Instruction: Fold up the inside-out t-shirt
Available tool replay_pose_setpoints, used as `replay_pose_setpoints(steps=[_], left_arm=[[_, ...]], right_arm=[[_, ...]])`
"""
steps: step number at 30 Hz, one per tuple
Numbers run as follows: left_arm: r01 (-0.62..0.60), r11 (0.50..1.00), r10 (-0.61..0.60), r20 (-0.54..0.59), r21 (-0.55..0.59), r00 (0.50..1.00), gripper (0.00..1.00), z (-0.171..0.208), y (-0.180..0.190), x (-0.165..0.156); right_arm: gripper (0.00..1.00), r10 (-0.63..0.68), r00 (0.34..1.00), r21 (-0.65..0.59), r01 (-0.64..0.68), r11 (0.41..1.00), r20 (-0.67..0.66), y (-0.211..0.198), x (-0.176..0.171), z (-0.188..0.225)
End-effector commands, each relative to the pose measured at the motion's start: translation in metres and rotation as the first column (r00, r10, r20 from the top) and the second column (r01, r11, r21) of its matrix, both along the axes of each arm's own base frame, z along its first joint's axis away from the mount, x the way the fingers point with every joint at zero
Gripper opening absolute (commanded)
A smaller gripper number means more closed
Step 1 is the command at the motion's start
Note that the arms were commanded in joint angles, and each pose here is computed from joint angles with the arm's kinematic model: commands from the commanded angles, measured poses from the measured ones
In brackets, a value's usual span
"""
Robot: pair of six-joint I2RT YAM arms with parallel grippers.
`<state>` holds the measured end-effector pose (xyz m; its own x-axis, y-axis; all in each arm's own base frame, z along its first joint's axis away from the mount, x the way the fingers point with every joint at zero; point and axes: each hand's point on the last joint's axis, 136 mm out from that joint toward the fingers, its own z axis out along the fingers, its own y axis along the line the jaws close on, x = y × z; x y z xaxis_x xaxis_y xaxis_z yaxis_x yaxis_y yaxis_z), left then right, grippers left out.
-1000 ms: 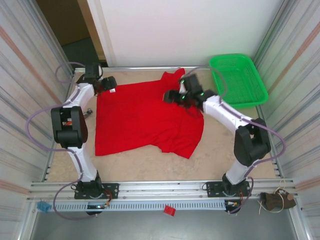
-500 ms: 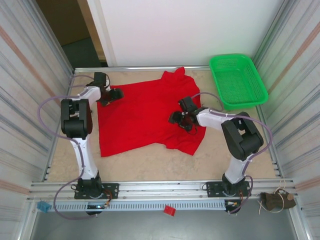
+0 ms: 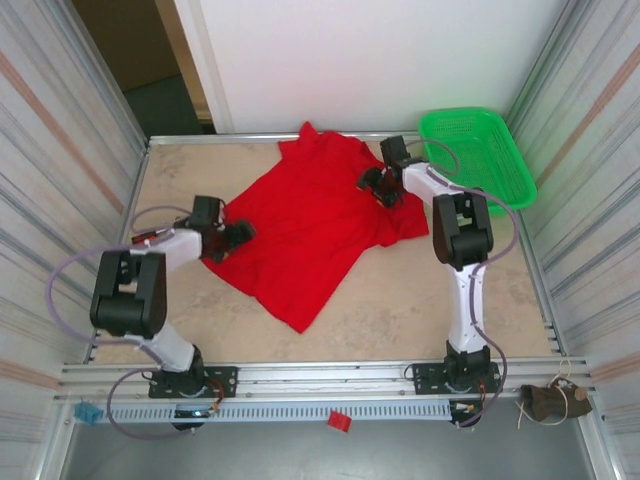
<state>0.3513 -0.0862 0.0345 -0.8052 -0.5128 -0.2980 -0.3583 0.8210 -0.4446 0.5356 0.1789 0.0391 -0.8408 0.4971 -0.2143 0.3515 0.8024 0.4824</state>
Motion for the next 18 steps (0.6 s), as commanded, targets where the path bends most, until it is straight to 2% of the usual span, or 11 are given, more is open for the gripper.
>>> replay_pose_setpoints(steps=[1,5,8,10,14,18], left_arm=[[-0.088,0.996,0.087,-0.155,-0.001,0.984,0.83,-0.028,-0.023,-0.072],[-0.007,1.000,0.009,-0.111,0.019,0.994,0.83,-0.006,-0.069,-0.094],[0.083,0.994,-0.082,-0.017,0.070,0.996,0.83,0.033,-0.085,-0.083],[0.130,0.984,-0.138,0.061,0.119,0.988,0.83,0.062,-0.086,-0.061],[0.212,0.959,-0.241,0.147,0.190,0.959,0.84,0.091,-0.088,-0.009],[0.285,0.934,-0.315,0.120,0.215,0.942,0.84,0.070,-0.084,0.044]], right_arm=[[0.67,0.128,0.987,-0.003,-0.128,0.992,-0.094,0.018,0.004,-0.027],[0.65,0.222,0.974,0.061,-0.220,0.974,-0.039,0.043,0.030,-0.015],[0.65,0.289,0.954,0.056,-0.294,0.954,0.082,0.055,0.030,0.037],[0.66,0.302,0.936,0.036,-0.313,0.949,0.181,0.056,0.022,0.084],[0.68,0.292,0.922,0.021,-0.307,0.951,0.253,0.046,-0.016,0.133],[0.68,0.271,0.940,0.029,-0.282,0.959,0.206,0.038,-0.077,0.119]])
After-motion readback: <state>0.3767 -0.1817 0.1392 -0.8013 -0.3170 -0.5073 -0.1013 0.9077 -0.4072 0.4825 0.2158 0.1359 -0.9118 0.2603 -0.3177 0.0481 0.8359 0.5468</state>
